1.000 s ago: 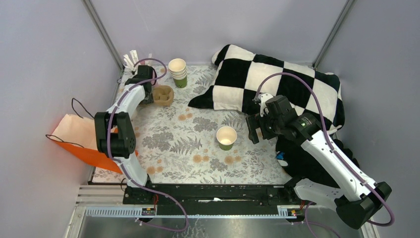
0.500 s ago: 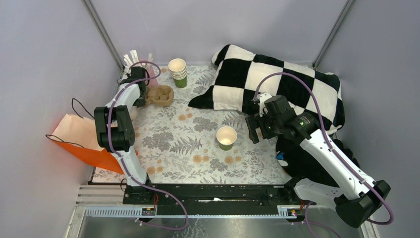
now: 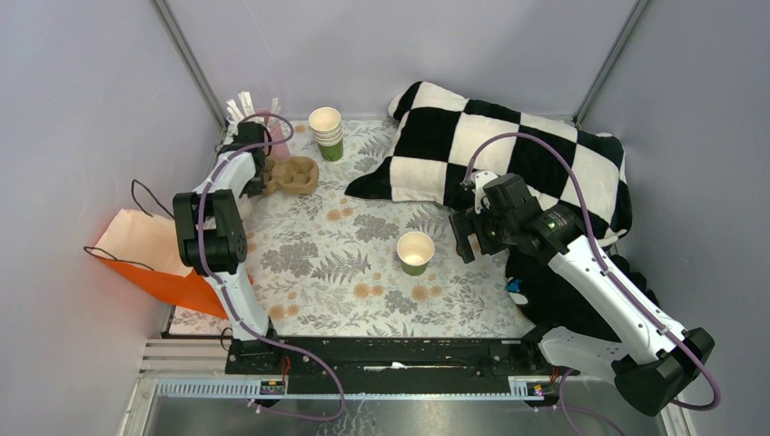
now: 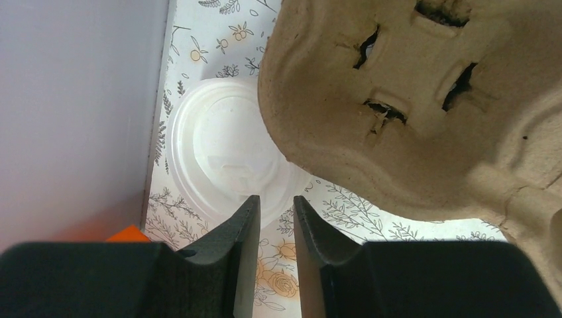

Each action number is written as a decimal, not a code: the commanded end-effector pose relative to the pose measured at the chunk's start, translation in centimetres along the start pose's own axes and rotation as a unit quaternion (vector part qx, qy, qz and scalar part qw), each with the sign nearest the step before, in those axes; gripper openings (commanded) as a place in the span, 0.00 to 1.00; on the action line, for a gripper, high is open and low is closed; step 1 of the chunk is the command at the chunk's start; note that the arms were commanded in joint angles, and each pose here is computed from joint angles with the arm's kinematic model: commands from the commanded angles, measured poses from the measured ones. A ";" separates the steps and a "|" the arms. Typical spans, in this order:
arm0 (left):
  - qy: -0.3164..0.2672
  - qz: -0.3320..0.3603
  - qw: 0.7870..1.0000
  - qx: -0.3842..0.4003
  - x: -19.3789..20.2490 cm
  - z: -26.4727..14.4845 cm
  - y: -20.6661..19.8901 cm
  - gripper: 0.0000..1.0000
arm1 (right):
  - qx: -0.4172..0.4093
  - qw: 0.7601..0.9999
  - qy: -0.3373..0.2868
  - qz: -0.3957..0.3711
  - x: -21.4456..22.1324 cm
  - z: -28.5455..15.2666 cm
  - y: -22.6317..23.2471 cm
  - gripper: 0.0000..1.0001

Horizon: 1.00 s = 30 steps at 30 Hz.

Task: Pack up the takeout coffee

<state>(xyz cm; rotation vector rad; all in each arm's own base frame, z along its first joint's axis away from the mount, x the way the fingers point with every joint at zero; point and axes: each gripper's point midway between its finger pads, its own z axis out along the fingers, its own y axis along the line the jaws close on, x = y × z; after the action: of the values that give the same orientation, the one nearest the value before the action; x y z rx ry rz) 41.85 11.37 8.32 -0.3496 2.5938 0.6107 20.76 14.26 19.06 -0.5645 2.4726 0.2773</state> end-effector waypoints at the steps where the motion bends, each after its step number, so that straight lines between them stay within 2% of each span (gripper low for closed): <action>1: -0.016 -0.004 1.000 0.004 -1.5 0.4 0.2 0.28 | 0.006 1.000 -0.018 -0.009 -1.0 -0.1 -0.1 1.00; 6: -0.015 -0.001 1.000 0.005 -1.6 0.6 0.2 0.28 | 0.007 1.000 -0.020 -0.010 -1.1 -0.2 -0.1 1.00; 13: -0.013 -0.001 1.000 0.003 -1.6 0.8 0.3 0.21 | 0.006 1.000 -0.020 -0.010 -1.0 -0.2 -0.1 1.00; 22: -0.032 -0.006 0.999 0.003 -2.9 -0.6 1.0 0.26 | 0.002 1.000 -0.019 -0.010 -1.0 -0.1 0.0 1.00; 30: -0.018 -0.001 1.000 0.007 -2.2 0.2 0.5 0.24 | 0.001 1.000 -0.020 -0.010 -1.0 -0.2 0.1 1.00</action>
<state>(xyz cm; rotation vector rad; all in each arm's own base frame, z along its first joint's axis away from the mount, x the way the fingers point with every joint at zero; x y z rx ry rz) 42.67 11.85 8.05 -0.3236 2.6057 0.6088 20.82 14.19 19.06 -0.5633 2.4714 0.2716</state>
